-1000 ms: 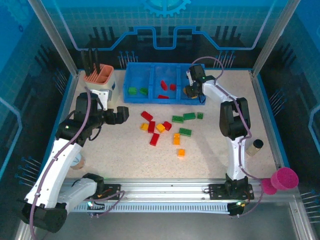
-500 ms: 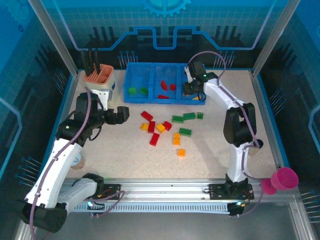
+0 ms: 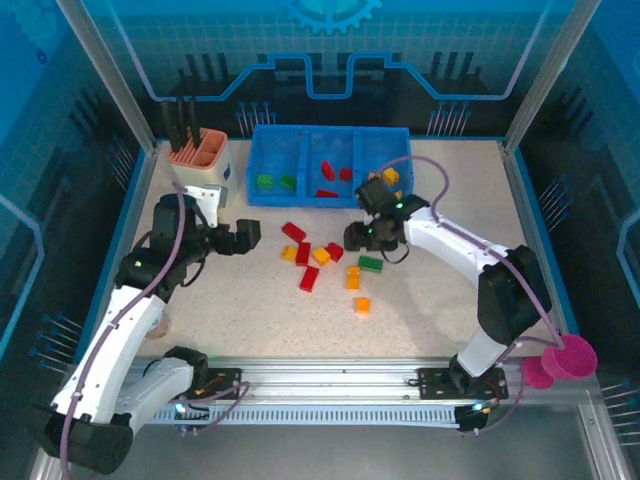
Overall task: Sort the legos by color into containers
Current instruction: Pick up the lego from the center of the table, then place the lego in the container, then pick up the lego from the bottom-center of the table.
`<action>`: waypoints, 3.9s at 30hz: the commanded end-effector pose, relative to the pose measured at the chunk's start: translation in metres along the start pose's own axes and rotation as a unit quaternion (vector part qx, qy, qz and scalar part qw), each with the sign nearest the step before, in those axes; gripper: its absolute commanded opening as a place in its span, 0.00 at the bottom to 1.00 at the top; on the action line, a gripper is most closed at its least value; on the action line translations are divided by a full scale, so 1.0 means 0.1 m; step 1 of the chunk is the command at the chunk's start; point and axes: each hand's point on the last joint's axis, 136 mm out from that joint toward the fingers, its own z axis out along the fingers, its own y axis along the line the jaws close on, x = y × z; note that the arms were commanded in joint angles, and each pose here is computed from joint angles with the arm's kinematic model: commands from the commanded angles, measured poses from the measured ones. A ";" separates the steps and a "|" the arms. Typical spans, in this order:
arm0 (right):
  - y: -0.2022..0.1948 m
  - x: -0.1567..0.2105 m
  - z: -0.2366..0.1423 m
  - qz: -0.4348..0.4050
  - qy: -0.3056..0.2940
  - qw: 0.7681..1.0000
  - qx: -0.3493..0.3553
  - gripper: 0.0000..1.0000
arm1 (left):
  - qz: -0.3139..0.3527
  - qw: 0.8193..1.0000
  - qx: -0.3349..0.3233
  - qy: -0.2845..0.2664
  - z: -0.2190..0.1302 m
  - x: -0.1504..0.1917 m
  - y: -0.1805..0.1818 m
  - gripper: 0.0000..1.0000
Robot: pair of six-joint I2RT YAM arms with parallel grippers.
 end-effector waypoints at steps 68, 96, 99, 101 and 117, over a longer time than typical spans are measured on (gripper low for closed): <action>-1.17 -3.05 0.73 -0.060 -0.189 0.970 0.142 0.29 | 0.030 0.999 -0.043 0.002 0.08 0.05 0.21 0.99; -0.63 -2.19 -0.38 -0.011 -0.190 0.978 0.090 0.50 | 0.025 0.999 0.005 -0.024 0.02 -0.09 0.03 0.99; -0.50 -1.63 -0.42 0.004 -0.150 0.985 0.086 0.51 | 0.022 0.999 0.010 -0.028 -0.02 -0.06 0.01 0.99; -0.41 -1.23 -0.40 0.020 -0.124 0.989 0.079 0.52 | 0.021 0.999 0.008 -0.032 -0.05 -0.05 0.02 0.99; -0.09 0.88 0.09 0.106 0.041 0.991 0.069 0.68 | 0.025 0.997 0.019 -0.074 -0.30 -0.10 -0.07 0.99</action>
